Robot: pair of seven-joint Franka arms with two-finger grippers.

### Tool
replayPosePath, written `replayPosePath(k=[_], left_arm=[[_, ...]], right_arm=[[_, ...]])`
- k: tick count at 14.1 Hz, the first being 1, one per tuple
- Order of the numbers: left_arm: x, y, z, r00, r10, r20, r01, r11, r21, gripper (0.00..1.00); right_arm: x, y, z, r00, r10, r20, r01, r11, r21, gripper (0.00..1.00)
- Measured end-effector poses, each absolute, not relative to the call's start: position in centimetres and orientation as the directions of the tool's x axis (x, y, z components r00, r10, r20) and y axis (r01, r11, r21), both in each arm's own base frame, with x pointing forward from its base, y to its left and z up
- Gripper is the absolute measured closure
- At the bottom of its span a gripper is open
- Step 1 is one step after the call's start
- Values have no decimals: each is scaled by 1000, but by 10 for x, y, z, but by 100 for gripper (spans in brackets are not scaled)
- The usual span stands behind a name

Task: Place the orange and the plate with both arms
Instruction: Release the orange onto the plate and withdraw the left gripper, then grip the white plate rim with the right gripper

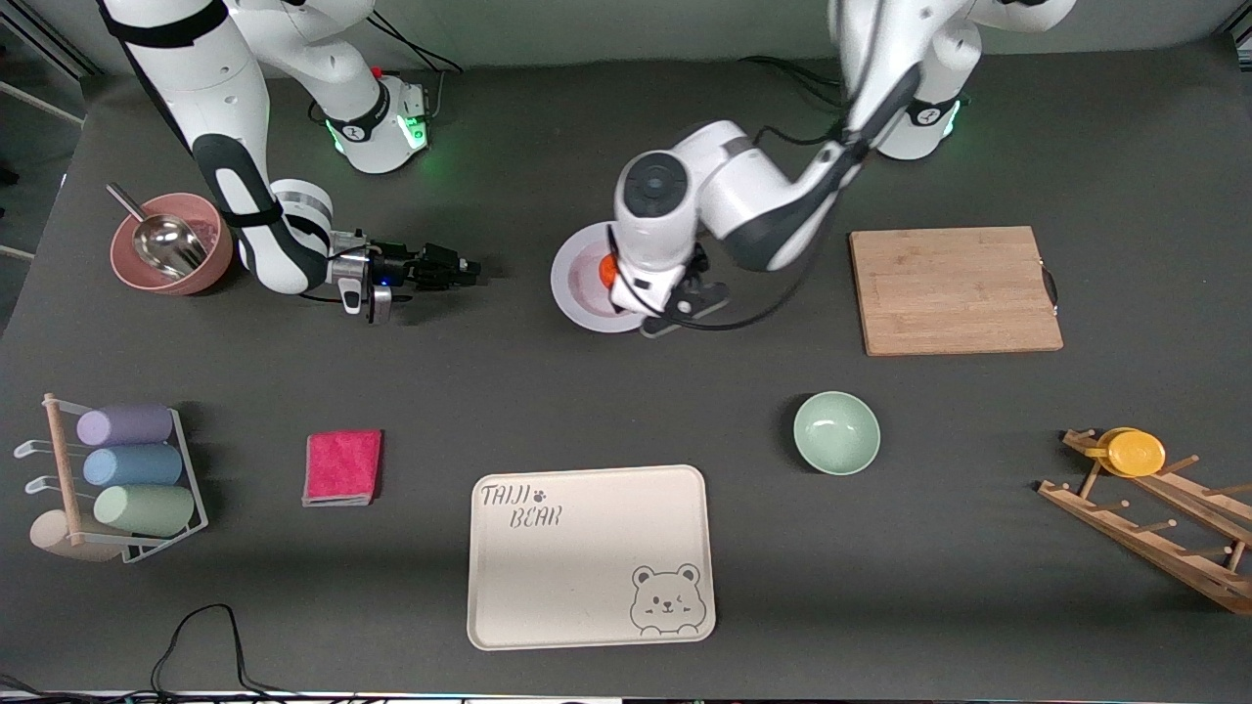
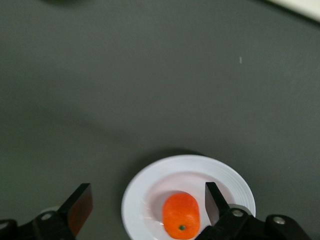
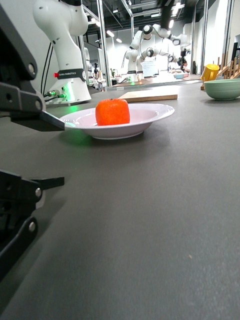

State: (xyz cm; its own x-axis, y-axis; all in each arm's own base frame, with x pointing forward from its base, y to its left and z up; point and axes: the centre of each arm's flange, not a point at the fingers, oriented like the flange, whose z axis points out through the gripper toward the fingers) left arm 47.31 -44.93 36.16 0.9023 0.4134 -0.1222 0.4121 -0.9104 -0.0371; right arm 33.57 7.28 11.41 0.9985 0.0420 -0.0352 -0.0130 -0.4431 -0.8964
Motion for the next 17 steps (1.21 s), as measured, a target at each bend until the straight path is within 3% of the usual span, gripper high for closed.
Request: replayPosePath(k=[4, 8, 13, 17], left_arm=[[540, -313, 423, 915, 370, -157, 365, -929, -66, 0], [577, -159, 463, 928, 319, -193, 310, -948, -77, 0], [579, -27, 500, 956, 231, -180, 218, -972, -90, 0], [570, 17, 526, 978, 138, -158, 128, -989, -74, 0]], right_arm=[[334, 76, 103, 999, 44, -11, 8, -415, -910, 56], [340, 82, 100, 999, 41, 0, 17, -407, -913, 56], [341, 133, 99, 1000, 29, 9, 19, -350, -936, 56], [345, 162, 99, 999, 20, 29, 34, -361, -932, 56]])
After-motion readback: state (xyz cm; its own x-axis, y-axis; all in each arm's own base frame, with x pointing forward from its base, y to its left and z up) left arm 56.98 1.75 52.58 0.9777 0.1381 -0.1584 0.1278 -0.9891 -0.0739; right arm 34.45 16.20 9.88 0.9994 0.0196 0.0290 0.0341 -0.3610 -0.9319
